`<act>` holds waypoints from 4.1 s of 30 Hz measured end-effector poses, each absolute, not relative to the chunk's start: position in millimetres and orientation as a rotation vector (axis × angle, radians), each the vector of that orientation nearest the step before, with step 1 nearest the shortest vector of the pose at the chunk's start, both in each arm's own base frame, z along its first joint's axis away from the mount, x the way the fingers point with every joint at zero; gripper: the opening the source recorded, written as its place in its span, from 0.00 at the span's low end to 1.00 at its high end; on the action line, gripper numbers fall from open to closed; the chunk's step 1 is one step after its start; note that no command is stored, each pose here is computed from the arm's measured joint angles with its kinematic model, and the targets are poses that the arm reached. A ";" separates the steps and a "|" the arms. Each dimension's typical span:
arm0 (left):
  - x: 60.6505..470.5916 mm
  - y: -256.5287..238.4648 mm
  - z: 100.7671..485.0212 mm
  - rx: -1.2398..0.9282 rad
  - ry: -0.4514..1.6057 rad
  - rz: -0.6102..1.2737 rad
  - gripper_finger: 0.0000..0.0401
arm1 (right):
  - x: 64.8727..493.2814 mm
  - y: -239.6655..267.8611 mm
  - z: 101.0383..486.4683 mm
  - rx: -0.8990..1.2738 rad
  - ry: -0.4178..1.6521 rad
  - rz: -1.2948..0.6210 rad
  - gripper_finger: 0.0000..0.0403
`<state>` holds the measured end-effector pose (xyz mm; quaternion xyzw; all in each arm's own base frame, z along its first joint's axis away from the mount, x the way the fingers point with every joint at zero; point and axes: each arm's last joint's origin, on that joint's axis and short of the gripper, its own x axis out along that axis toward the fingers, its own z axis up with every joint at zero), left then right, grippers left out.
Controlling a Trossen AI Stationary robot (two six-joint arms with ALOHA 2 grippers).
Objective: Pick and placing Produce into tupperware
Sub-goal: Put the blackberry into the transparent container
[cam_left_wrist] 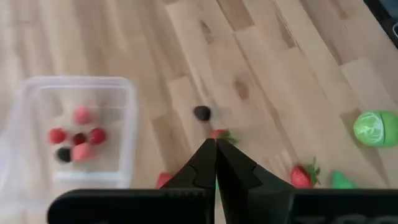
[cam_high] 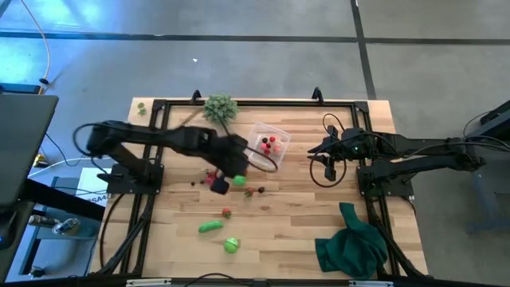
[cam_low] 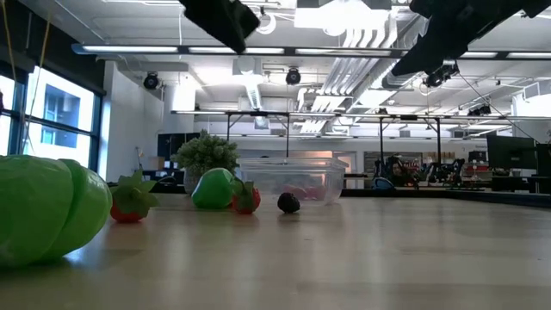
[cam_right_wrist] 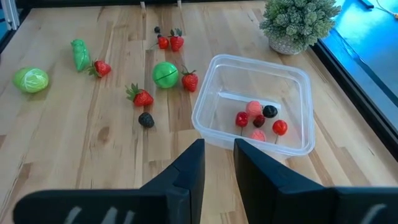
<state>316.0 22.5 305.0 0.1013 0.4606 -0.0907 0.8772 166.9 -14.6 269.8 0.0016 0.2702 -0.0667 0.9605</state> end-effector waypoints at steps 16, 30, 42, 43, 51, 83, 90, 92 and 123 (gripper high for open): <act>379.5 11.7 210.1 0.115 1.126 -0.189 0.18 | 166.7 -14.6 269.6 0.003 0.550 -0.136 0.19; 396.7 13.7 179.7 0.047 1.134 -0.086 0.47 | 165.7 -14.5 267.8 0.003 0.572 -0.136 0.19; 401.8 14.0 164.8 0.029 1.144 -0.072 0.54 | 165.7 -14.6 267.7 0.002 0.573 -0.139 0.19; 402.5 14.0 164.1 0.029 1.140 -0.072 0.54 | 165.7 -14.6 267.7 0.002 0.573 -0.139 0.19; 405.2 14.2 147.7 0.027 1.180 -0.074 0.54 | 165.7 -14.6 267.8 0.002 0.572 -0.139 0.19; 410.7 16.3 134.5 0.066 1.178 -0.015 0.54 | 165.7 -14.5 267.5 0.003 0.574 -0.136 0.19; 411.6 16.4 134.9 0.049 1.167 0.002 0.54 | 165.7 -14.5 267.5 0.003 0.574 -0.136 0.19; 411.6 16.5 134.9 0.049 1.168 0.002 0.52 | 165.7 -14.5 267.4 0.003 0.575 -0.136 0.19; 417.3 10.6 156.1 -0.054 1.103 -0.173 0.28 | 165.6 -14.6 267.3 0.002 0.575 -0.139 0.19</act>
